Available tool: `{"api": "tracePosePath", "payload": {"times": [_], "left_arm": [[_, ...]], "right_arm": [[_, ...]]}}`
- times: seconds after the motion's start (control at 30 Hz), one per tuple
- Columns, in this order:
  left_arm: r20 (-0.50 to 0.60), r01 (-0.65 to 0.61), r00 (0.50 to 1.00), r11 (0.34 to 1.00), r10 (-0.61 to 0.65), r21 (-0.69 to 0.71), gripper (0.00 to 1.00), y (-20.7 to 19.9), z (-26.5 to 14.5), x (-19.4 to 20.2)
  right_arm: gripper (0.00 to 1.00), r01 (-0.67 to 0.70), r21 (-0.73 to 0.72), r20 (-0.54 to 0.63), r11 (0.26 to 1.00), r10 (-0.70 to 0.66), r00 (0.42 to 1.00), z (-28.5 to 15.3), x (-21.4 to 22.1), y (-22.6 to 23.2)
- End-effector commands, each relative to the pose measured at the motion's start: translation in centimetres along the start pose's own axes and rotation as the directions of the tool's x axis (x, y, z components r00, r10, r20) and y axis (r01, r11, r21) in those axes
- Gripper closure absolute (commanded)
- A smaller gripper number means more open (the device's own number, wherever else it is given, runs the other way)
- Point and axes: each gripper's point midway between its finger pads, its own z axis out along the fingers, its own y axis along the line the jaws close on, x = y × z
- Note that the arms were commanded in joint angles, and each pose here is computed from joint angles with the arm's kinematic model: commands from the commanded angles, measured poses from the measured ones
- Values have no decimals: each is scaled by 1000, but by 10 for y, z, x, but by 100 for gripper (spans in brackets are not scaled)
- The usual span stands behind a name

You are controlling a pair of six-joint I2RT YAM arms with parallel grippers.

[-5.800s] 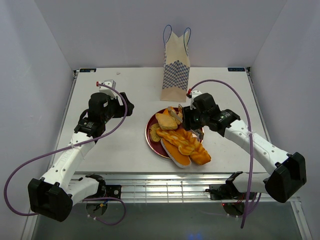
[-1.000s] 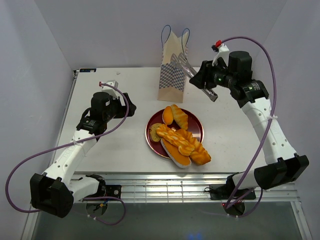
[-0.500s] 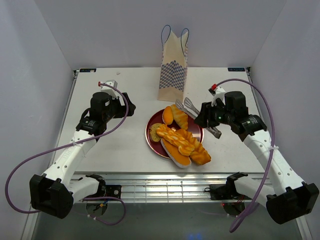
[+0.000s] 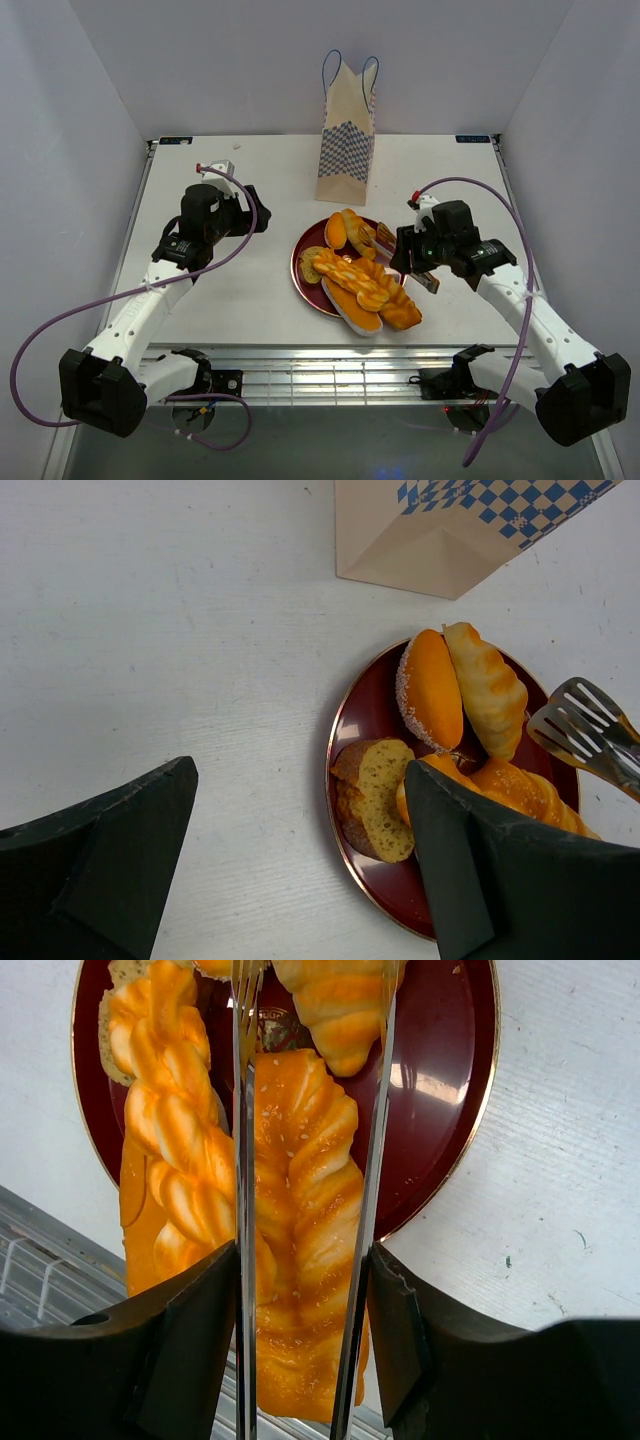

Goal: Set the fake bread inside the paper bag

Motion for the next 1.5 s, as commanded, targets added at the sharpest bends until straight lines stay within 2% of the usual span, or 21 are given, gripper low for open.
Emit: {"api": "tracePosePath", "payload": {"times": [0.0,0.07,0.23,0.6,1.17,1.23,1.3,1.47], "left_arm": [[52,-8,999,1000,7,22,6,-8,-9,-20],[53,-9,999,999,7,32,11,-10,-9,-20],[53,-7,999,1000,6,21,5,-8,-8,-20],[51,-4,999,1000,3,15,5,-7,-8,-19],[44,-3,999,1000,2,21,5,-8,-7,-17],[45,-3,999,1000,2,21,5,-8,-7,-18],[44,-3,999,1000,2,19,5,-7,-7,-18],[48,-3,999,1000,2,22,5,-8,-7,-19]], "right_arm": [[43,23,11,37,1000,-24,999,5,-9,-1],[43,24,7,30,1000,-24,999,7,-5,0],[41,20,11,10,1000,-20,1000,14,3,-2],[37,23,24,-38,999,-22,999,22,20,-7],[33,30,13,-72,999,-29,997,43,22,-9],[36,30,-1,-68,1000,-30,997,45,20,-6],[45,29,-8,-65,1000,-30,997,46,16,-5],[55,39,-24,-30,999,-39,999,36,3,2]]}}
